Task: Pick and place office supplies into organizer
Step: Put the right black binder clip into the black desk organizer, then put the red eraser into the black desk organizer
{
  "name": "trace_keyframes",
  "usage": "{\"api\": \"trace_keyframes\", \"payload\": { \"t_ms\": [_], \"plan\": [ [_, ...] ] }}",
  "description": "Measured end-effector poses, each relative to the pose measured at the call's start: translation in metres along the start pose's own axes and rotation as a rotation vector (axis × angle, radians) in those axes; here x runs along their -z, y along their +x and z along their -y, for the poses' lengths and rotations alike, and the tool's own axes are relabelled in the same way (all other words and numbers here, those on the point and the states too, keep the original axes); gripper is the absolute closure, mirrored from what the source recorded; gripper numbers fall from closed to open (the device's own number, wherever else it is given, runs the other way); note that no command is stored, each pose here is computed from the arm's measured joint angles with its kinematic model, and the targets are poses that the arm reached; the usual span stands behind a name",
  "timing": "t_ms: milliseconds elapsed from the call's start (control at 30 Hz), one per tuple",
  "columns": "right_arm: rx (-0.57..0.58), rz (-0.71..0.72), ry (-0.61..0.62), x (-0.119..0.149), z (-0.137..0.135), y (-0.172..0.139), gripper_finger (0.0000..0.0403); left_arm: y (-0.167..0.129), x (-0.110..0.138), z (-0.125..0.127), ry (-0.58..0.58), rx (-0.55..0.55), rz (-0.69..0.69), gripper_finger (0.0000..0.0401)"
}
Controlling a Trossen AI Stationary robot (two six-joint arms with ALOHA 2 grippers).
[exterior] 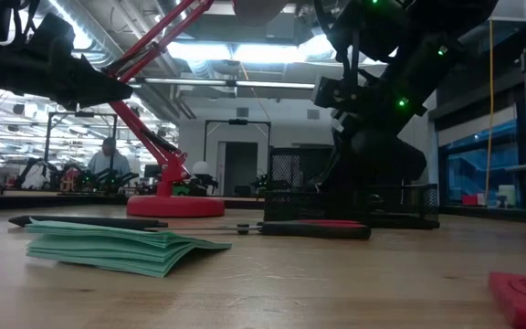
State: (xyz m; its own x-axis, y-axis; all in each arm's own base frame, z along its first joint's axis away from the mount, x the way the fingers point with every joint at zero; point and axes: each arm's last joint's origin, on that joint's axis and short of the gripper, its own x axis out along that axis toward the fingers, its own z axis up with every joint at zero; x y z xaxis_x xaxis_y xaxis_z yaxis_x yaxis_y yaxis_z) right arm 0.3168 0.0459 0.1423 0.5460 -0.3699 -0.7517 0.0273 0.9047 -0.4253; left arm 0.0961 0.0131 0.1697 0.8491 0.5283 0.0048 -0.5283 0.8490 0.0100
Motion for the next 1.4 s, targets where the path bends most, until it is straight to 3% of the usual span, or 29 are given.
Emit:
{"api": "trace_keyframes", "payload": {
  "t_ms": [400, 1033, 1267, 1400],
  "plan": [
    [-0.012, -0.016, -0.005, 0.002, -0.001, 0.001, 0.0330, 0.000, 0.000, 0.000, 0.000, 0.000, 0.000, 0.0283],
    [-0.022, -0.061, -0.017, -0.028, 0.001, -0.021, 0.0329, 0.000, 0.000, 0.000, 0.001, 0.000, 0.000, 0.0283],
    [-0.083, -0.009, -0.115, -0.046, -0.024, -0.050, 0.0329, 0.000, 0.000, 0.000, 0.001, 0.000, 0.000, 0.0283],
    [-0.230, 0.009, -0.204, -0.048, -0.043, -0.065, 0.0329, 0.000, 0.000, 0.000, 0.000, 0.001, -0.001, 0.0283]
  ]
}}
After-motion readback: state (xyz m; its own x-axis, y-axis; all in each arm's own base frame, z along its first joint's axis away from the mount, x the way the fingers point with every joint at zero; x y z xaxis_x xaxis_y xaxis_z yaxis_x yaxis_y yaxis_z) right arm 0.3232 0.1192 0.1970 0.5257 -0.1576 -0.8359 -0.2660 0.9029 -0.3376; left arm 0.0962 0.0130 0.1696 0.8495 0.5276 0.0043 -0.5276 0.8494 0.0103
